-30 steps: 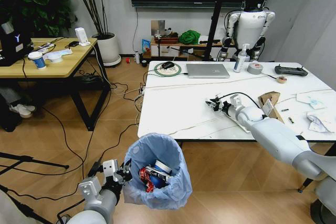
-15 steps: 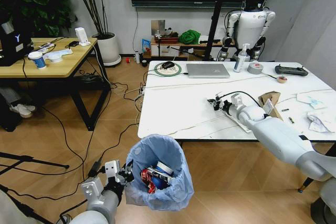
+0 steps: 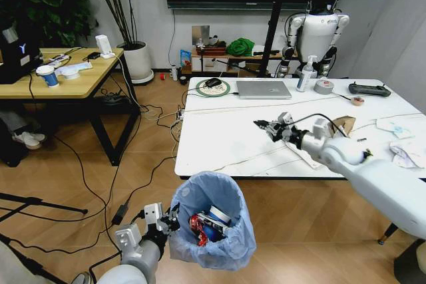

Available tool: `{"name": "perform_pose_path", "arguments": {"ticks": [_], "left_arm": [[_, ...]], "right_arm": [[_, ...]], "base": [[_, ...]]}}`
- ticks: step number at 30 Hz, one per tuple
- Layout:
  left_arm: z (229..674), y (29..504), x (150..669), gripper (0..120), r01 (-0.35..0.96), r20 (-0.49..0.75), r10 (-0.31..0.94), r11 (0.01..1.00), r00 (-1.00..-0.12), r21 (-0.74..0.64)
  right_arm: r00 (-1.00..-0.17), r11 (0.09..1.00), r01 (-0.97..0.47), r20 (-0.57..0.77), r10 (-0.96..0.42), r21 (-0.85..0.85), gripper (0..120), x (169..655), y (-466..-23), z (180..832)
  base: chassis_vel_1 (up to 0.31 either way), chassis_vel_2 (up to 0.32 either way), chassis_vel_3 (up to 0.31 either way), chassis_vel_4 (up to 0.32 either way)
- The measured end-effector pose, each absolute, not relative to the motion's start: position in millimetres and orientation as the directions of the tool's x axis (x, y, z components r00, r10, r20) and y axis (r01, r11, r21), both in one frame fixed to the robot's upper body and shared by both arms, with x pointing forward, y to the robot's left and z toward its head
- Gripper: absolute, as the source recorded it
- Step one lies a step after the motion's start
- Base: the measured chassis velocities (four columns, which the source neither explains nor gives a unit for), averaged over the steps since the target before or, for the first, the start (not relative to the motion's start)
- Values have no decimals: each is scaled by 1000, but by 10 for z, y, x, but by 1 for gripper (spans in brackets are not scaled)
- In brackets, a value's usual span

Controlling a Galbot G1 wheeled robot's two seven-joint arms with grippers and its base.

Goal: Pick up the trash bin and place the trash from the table into it.

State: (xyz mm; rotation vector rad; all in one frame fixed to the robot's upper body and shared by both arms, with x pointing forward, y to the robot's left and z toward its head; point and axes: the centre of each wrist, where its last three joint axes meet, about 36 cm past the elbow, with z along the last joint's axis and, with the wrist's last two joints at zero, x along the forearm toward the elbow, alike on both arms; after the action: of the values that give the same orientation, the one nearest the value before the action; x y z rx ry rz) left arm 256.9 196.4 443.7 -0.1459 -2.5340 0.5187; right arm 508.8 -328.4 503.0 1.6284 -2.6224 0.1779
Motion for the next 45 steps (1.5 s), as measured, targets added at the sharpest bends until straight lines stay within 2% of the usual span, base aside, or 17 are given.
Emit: {"name": "perform_pose_path", "arguments": {"ticks": [5,7,11,22,24,25,27,28,29,30,31,33,39,40,41,43,45], "left_arm": [[4496,1991,2554,0,-6,481,200,919,-854,-393],[4503,1992,2552,0,-8,479,199,919,-855,-394],[4528,2004,2539,0,-17,476,189,919,-859,-395],[4538,2000,2542,0,-27,470,177,918,-865,-395],[4537,2001,2538,0,-32,470,172,918,-866,-395],[4539,2001,2529,0,-37,470,167,918,-867,-395],[4539,2000,2528,0,-38,470,166,918,-867,-395],[4539,1999,2526,0,-39,469,164,918,-868,-394],[4538,1998,2525,0,-40,469,164,918,-868,-394],[4538,1998,2525,0,-40,469,164,918,-868,-394],[4536,1997,2522,0,-41,470,163,918,-868,-394],[4534,1996,2521,0,-41,470,162,919,-867,-393],[4518,1995,2516,0,-43,473,158,921,-867,-387],[4518,1995,2516,0,-43,473,158,921,-867,-387],[4514,1996,2515,0,-43,473,158,922,-867,-385],[4507,2005,2511,0,-41,474,156,924,-867,-380],[4495,2015,2508,0,-38,473,157,925,-867,-377]], "right_arm": [[-240,237,-970,70,-968,-46,0,4746,-2891,5009],[-214,212,-976,67,-974,-42,0,4702,-2827,4981],[-103,101,-994,65,-993,-34,0,4543,-2588,4784],[-4,1,-999,63,-998,-47,0,4536,-2410,4587],[5,-8,-999,64,-998,-50,7,4539,-2389,4527],[8,-11,-999,62,-998,-50,12,4539,-2372,4485],[8,-11,-999,62,-998,-50,14,4539,-2369,4475],[7,-10,-999,60,-998,-49,22,4541,-2366,4450],[6,-9,-999,59,-998,-49,25,4544,-2367,4445],[6,-8,-999,59,-998,-50,25,4544,-2367,4445],[3,-6,-999,59,-998,-49,34,4550,-2368,4441],[1,-4,-999,58,-998,-50,35,4555,-2370,4440],[-47,44,-997,43,-998,-68,64,4634,-2413,4488],[-47,44,-997,43,-998,-68,64,4634,-2413,4488],[-64,61,-995,38,-997,-76,65,4658,-2429,4509],[-151,150,-983,3,-988,-102,75,4771,-2501,4606],[-288,293,-950,-53,-956,-105,84,4958,-2641,4757]], "base": [[0,0,0,0],[0,0,0,0],[0,0,0,0],[0,0,0,0],[0,0,0,0],[0,0,0,0],[0,0,0,0],[0,0,0,0],[0,0,0,0],[0,0,0,0],[0,0,0,0],[0,0,0,0],[0,0,0,0],[0,0,0,0],[0,0,0,0],[0,0,0,0],[0,0,0,0]]}}
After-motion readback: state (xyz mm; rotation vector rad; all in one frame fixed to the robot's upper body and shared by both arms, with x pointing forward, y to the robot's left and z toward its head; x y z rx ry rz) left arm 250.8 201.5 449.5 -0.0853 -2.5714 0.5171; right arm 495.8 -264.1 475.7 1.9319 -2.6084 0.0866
